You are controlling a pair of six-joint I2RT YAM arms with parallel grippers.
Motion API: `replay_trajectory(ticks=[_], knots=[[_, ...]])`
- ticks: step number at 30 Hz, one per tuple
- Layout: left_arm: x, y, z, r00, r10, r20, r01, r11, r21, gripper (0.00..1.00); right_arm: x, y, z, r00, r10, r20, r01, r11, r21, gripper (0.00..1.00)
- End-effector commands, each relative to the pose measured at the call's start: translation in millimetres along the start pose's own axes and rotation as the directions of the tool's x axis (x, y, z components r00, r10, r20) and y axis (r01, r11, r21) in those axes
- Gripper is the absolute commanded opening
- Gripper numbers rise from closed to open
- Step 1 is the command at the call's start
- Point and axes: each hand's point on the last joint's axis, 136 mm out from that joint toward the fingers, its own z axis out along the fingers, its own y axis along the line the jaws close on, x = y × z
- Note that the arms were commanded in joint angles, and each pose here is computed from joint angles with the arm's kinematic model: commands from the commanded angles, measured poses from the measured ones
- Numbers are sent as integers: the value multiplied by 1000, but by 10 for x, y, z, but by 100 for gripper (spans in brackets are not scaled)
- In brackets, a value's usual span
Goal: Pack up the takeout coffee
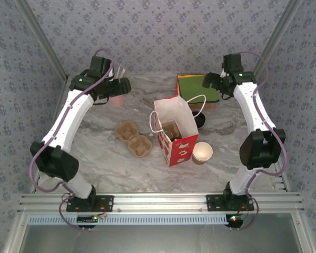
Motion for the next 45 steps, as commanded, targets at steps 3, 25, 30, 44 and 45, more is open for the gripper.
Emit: replay_trajectory(ticks=[3,25,30,44,45], knots=[[-298,102,341,994,109,31,-106,991,-77,74,-48,168,-249,999,-30,29,32,998,-63,100],[-668,210,776,973,227,48,-217,964,-151,63,134,557,-640,996,-89,26,92,980,-178,100],[-730,190,957,976,215,39,-208,968,-139,62,181,566,-706,995,-94,28,97,980,-173,100],[-755,321,1261,978,208,-1,-204,958,-201,56,205,612,-718,995,-99,28,102,978,-182,100],[-750,296,1244,978,207,-2,-204,961,-187,57,201,611,-718,995,-99,29,103,978,-182,100]])
